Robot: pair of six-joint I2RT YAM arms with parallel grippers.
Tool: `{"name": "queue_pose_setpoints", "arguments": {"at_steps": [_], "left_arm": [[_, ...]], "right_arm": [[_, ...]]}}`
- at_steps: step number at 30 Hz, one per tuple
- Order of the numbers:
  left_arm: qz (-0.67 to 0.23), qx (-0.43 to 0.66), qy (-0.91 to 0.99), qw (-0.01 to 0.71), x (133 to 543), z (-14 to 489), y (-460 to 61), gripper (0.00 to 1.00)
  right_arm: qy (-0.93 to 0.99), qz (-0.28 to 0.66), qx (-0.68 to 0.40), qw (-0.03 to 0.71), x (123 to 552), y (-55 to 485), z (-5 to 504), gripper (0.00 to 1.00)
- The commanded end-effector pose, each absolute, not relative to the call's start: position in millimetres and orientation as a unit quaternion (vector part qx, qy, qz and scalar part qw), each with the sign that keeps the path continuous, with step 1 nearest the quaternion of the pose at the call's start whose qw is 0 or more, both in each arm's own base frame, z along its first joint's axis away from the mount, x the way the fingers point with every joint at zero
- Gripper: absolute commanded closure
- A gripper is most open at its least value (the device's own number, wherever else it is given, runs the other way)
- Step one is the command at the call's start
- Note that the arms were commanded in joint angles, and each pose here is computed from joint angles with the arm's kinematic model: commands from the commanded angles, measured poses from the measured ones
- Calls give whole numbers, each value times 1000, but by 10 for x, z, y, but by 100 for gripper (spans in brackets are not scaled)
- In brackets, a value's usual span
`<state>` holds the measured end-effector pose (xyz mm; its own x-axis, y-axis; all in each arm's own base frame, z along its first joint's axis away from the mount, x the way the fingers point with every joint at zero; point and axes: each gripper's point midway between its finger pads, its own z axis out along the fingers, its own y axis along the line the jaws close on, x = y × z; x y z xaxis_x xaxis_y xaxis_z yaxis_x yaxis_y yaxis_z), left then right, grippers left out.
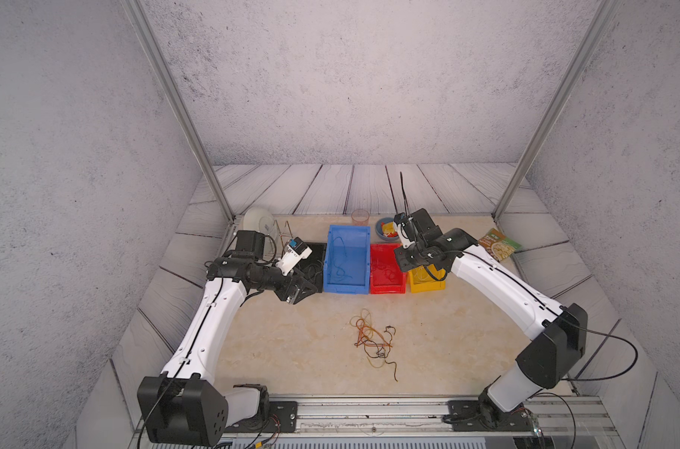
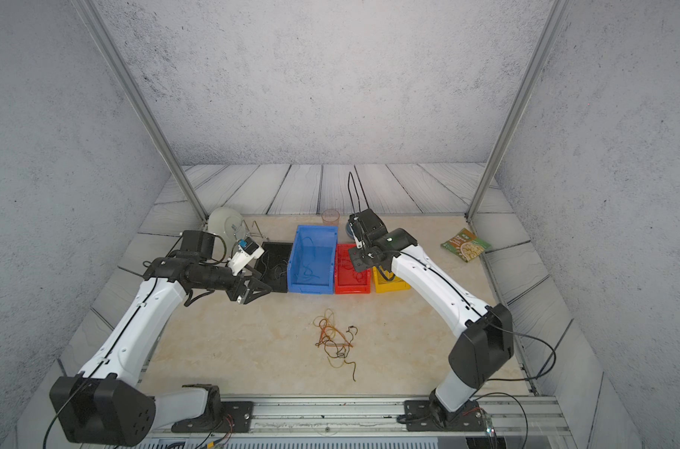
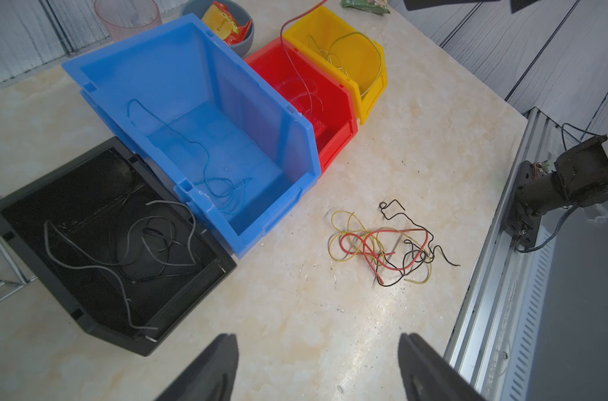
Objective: Untangle and sort cables by color
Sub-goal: Place the cable in the bin.
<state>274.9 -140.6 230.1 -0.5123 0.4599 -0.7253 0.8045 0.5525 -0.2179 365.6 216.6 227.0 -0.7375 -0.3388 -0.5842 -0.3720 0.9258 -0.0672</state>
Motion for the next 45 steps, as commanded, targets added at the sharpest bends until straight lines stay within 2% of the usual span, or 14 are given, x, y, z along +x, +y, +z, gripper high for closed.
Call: {"name": "queue_pose_setpoints", "arguments": {"at_steps": [1, 9, 17, 18, 20, 21, 29, 34, 38, 45], "left_arm": [[-274, 393, 820, 312, 2715, 2279, -1419, 21], [-273, 398, 822, 302, 2668, 2186, -1431, 21], [-269, 413, 821, 288, 2610, 2097, -1496, 21], [-268, 416, 820, 286, 2602, 2090, -1511, 21], [-266, 421, 820, 283, 2594, 2074, -1534, 21], [-264, 424, 819, 282, 2593, 2066, -1547, 21], [-257, 450, 810, 274, 2585, 1950, -1660, 21], [-262, 468, 797, 277, 2624, 1825, -1783, 20], [-268, 501, 778, 269, 2569, 1624, -1890, 19], [-258, 525, 767, 264, 2549, 1460, -1897, 17]], "right_arm": [[938, 6, -173, 301, 3807, 2145, 2154, 100], [959, -37, -179, 218, 3924, 2188, 1418, 100], [968, 9, -178, 178, 3875, 2378, 1013, 100], [968, 13, -177, 176, 3877, 2388, 994, 94], [968, 20, -177, 174, 3874, 2418, 971, 73], [969, 22, -175, 174, 3878, 2410, 974, 67], [957, 23, -184, 221, 3755, 2281, 1587, 50], [946, 6, -203, 254, 3513, 2013, 2000, 45], [940, 27, -236, 246, 3179, 1917, 2086, 44], [905, 222, -312, 185, 2389, 2709, 1715, 46]]}}
